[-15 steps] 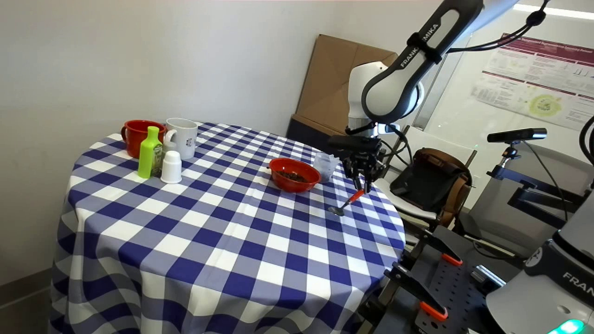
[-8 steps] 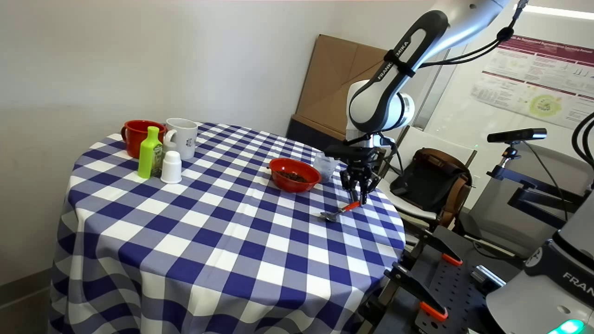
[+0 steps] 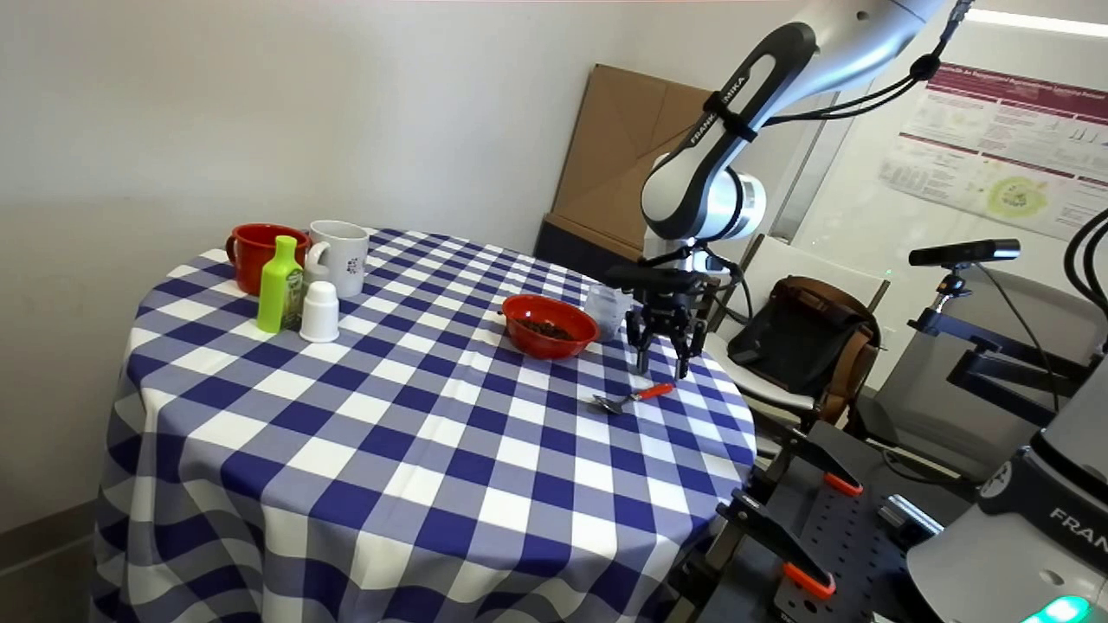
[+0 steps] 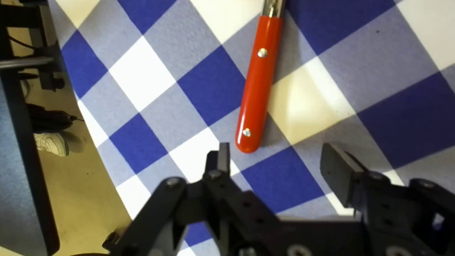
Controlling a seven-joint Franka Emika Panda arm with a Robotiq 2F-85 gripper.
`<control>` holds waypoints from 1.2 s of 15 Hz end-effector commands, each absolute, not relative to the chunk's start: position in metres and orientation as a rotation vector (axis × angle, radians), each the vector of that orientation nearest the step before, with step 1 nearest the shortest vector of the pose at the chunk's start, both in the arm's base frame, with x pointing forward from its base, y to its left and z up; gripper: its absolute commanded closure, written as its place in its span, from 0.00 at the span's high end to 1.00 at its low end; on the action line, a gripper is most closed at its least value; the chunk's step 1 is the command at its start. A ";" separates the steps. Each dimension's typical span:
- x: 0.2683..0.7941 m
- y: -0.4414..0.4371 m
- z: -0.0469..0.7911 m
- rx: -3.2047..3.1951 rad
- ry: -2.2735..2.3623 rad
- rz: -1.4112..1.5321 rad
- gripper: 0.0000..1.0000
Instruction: Pick up the spoon, take one spoon of the objects from the red bowl and it in the measuring cup
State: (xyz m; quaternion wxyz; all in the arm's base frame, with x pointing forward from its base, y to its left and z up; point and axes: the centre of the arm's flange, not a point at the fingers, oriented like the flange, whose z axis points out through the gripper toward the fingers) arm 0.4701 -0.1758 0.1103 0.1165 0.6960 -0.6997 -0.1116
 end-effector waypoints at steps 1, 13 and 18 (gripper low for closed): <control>0.471 -0.183 0.159 2.123 -1.965 -0.267 0.98; 0.398 -0.147 0.312 2.543 -1.231 0.007 1.00; 0.390 -0.124 0.373 2.808 -1.097 0.054 1.00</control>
